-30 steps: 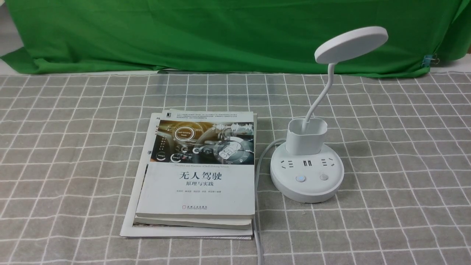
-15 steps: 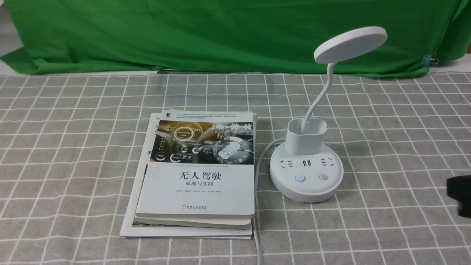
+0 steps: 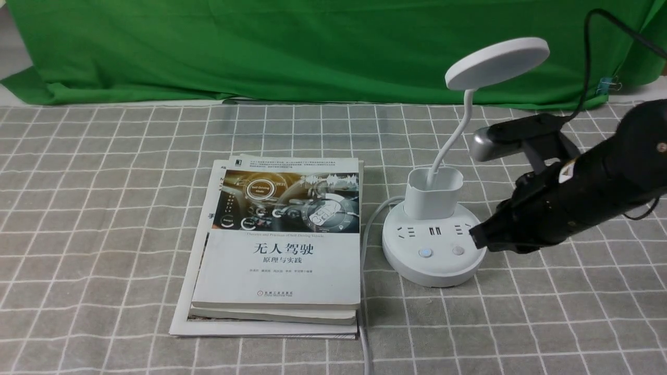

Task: Turn on the desk lamp on the grey coffee tablecloth with your hand.
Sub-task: 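Press the button on the base of the white desk lamp with the right gripper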

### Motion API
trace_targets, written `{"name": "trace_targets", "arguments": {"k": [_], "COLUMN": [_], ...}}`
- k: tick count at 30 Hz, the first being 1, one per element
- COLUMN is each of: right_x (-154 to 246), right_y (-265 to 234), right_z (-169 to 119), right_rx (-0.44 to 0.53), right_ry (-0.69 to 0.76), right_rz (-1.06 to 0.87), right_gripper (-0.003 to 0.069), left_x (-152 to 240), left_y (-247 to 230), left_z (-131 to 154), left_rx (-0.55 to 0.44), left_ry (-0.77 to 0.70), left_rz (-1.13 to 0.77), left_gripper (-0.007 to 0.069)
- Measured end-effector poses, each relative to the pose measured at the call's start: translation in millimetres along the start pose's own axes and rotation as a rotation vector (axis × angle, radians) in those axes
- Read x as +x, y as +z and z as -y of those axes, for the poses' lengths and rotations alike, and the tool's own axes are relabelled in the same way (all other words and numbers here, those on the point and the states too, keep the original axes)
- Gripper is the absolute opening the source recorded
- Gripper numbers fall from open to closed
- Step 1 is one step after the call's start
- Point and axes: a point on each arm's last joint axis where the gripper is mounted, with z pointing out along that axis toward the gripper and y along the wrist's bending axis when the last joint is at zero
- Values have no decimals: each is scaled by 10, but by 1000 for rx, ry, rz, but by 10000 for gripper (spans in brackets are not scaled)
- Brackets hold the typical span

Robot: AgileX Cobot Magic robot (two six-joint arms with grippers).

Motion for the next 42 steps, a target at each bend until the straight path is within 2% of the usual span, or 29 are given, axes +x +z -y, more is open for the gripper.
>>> {"name": "trace_targets", "arguments": {"k": [8, 32, 42], "right_x": [-141, -146, -182], "right_y": [280, 620, 553], "right_z": [42, 59, 50], "right_rx": [1, -25, -28], "right_ry": [5, 17, 0], "right_rz": [-27, -36, -14], "right_gripper": [30, 31, 30], "left_x": [0, 0, 0], "left_y": [0, 0, 0], "left_z": [0, 0, 0], "left_rx": [0, 0, 0], "left_ry": [0, 1, 0], "left_rz": [0, 0, 0], "left_gripper": [19, 19, 19]}}
